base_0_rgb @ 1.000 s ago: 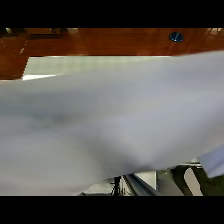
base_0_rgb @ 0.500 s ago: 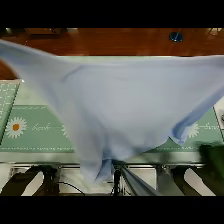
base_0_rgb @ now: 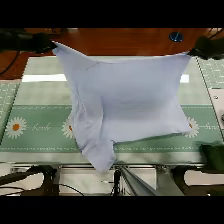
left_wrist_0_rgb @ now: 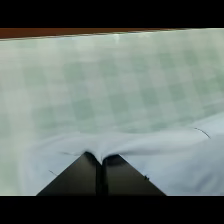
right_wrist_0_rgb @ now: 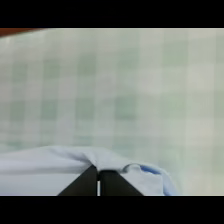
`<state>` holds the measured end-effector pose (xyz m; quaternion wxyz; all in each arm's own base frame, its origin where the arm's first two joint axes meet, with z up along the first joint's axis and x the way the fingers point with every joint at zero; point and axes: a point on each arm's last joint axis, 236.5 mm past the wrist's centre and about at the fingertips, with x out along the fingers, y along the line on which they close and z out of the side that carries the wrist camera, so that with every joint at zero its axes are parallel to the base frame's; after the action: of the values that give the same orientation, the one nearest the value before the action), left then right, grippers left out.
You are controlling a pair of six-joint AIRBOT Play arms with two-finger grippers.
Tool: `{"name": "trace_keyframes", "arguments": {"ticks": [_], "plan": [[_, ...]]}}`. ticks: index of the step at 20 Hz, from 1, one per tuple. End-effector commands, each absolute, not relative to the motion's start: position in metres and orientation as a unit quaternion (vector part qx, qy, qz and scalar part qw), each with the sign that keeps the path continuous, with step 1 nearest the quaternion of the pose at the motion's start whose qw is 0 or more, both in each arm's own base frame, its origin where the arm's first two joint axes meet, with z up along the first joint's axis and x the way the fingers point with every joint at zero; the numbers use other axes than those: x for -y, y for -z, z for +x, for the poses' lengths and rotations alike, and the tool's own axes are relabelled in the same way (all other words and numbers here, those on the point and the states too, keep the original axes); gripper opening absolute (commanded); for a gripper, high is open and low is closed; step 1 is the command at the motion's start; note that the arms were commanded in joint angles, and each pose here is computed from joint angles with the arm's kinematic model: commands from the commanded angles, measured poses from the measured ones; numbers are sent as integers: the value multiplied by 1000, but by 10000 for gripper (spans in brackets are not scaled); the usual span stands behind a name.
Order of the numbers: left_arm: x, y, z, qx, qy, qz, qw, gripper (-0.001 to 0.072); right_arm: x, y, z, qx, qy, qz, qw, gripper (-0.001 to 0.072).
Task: Fold the shirts.
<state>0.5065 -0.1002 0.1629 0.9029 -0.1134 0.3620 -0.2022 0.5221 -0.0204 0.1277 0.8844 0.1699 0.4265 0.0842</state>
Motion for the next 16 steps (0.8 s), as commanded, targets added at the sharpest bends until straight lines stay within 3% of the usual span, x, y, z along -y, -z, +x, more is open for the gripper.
{"name": "trace_keyframes", "arguments": {"ticks": [1,9,14,15,16], "plan": [[102,-146,565,-298,169,-122,932,17,38,-113,584,-344,-48,166,923,22],[150,-61,603,-309,165,-120,929,17,45,-39,603,-379,-42,151,912,22],[166,-7,590,-375,181,-117,902,19,50,0,591,-434,-38,130,891,28],[165,-9,588,-380,184,-117,899,25,49,-3,590,-433,-39,130,891,104],[160,-19,585,-383,188,-117,897,102,50,-15,590,-425,-40,125,896,255]]}}
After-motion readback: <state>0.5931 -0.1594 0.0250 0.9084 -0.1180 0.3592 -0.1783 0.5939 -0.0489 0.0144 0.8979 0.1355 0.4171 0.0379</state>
